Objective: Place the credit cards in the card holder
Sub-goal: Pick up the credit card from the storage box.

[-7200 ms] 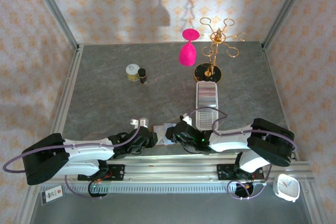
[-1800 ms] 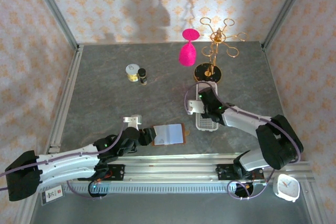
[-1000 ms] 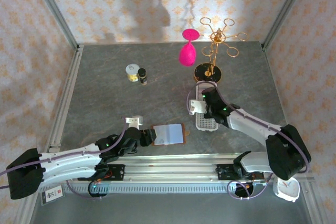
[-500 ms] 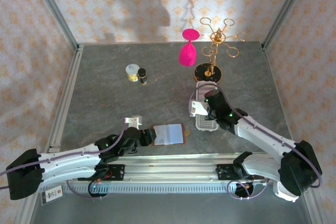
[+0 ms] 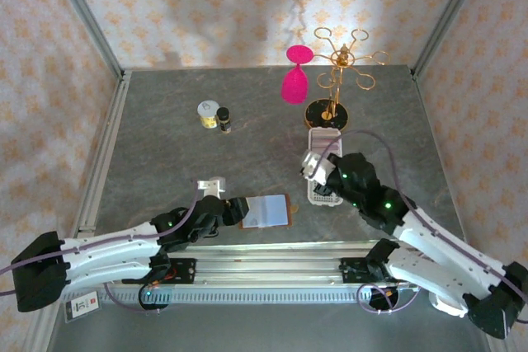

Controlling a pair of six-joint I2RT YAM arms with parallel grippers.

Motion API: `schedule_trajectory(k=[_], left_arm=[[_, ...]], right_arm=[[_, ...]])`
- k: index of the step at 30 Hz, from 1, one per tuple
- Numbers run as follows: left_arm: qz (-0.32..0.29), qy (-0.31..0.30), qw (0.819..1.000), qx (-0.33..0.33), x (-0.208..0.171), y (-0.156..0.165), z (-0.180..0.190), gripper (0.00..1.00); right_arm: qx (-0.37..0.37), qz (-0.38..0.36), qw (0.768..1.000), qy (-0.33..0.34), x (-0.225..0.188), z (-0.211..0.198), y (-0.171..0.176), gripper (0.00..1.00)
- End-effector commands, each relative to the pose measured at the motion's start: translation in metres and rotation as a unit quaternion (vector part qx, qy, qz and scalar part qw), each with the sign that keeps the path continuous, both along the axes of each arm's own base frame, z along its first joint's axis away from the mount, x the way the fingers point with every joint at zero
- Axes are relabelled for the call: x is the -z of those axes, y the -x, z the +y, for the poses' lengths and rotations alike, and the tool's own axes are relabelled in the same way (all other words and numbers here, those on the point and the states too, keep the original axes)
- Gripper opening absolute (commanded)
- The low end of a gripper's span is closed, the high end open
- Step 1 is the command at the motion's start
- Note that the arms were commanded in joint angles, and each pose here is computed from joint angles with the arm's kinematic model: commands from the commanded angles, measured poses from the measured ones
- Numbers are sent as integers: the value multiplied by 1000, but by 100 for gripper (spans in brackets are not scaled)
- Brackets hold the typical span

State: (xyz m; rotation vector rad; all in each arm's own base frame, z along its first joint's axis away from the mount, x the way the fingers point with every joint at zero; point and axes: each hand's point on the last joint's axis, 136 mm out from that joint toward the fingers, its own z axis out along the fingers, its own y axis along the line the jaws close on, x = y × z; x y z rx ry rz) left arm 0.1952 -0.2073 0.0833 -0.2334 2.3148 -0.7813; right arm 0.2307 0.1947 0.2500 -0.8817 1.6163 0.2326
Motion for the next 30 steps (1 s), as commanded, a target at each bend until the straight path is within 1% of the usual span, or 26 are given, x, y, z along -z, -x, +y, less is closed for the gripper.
schedule_trajectory(k=[1, 4, 8, 13, 15, 17, 21, 25, 28, 30], left_arm=[[5, -20, 1000, -22, -2, -6, 5, 56], [4, -26, 999, -28, -3, -9, 5, 57], [8, -31, 999, -26, -4, -11, 0, 57], [24, -50, 998, -17, 7, -10, -4, 57], [32, -62, 998, -13, 13, -9, -4, 57], [40, -70, 997, -11, 17, -8, -4, 57], [58, -79, 995, -3, 27, -3, -4, 57], [78, -82, 994, 6, 38, 3, -6, 57], [88, -81, 993, 15, 42, 5, -10, 57], [94, -81, 992, 20, 45, 6, -13, 56]], right_arm=[[16, 54, 974, -220, -35, 4, 5, 0], [19, 108, 946, -306, -32, 4, 9, 0], [61, 223, 889, -396, -8, 4, 6, 0], [94, 358, 815, -446, 44, 16, 9, 0], [99, 399, 793, -449, 67, 23, 13, 0], [106, 430, 783, -436, 87, 30, 17, 0], [114, 466, 772, -418, 111, 45, 22, 0], [144, 487, 775, -376, 128, 53, 18, 0], [131, 502, 786, -336, 136, 66, 19, 0], [123, 517, 784, -321, 143, 76, 23, 0]])
